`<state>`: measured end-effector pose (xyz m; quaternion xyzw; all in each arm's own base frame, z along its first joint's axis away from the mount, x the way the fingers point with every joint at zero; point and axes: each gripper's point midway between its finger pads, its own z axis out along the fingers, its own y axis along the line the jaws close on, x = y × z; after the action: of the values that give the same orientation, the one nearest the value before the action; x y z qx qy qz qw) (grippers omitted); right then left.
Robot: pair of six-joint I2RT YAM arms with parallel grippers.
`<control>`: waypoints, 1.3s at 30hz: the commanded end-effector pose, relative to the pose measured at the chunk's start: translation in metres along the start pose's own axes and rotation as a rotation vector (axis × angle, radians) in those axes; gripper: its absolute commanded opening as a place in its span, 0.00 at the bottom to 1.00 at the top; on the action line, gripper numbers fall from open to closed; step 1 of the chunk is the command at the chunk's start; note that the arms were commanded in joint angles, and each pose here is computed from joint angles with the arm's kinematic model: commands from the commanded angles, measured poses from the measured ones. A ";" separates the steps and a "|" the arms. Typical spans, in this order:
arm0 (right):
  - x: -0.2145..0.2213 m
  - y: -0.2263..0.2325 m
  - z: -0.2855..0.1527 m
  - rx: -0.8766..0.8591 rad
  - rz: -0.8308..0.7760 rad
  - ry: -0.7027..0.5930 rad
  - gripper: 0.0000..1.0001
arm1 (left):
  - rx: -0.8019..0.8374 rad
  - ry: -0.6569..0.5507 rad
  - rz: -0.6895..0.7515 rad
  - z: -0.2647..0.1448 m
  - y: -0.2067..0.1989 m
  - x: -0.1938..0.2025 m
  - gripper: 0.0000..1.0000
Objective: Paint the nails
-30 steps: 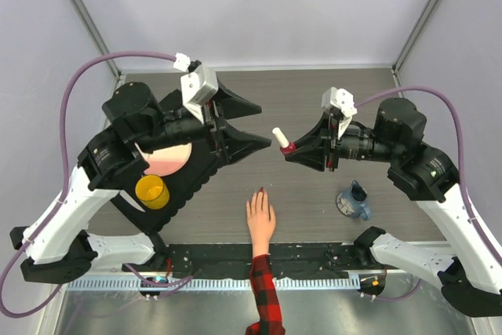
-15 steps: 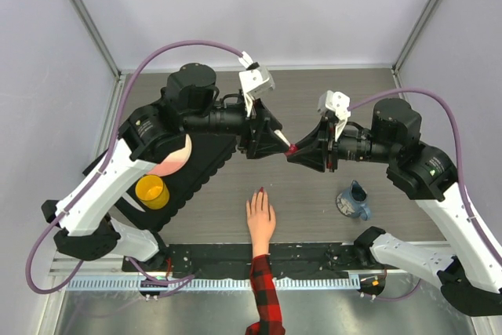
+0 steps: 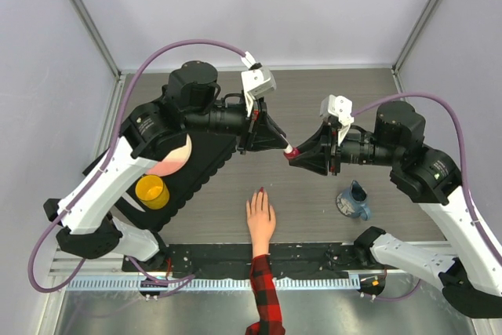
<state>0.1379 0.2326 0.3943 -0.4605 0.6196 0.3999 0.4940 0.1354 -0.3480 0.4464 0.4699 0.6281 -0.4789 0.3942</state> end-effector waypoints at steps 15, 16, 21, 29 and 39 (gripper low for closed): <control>0.022 -0.086 -0.069 0.739 0.225 -0.162 0.95 | -0.522 0.056 0.075 -0.005 0.108 0.017 0.00; 0.033 -0.082 -0.077 0.760 0.244 -0.164 0.95 | -0.555 0.062 0.064 -0.003 0.120 0.022 0.00; 0.066 -0.071 -0.096 0.820 0.376 -0.174 0.96 | -0.697 0.097 0.031 0.020 0.184 0.055 0.00; 0.081 -0.046 -0.123 0.823 0.485 -0.268 0.97 | -0.836 0.189 -0.112 0.084 0.306 0.153 0.00; 0.095 -0.035 -0.154 0.901 0.536 -0.302 0.98 | -0.894 0.275 -0.091 0.112 0.378 0.219 0.00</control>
<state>0.1298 0.0726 0.3260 -0.0002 0.7512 0.2721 0.6014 0.4262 -0.3600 0.0995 0.2900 0.8671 -0.1142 0.3886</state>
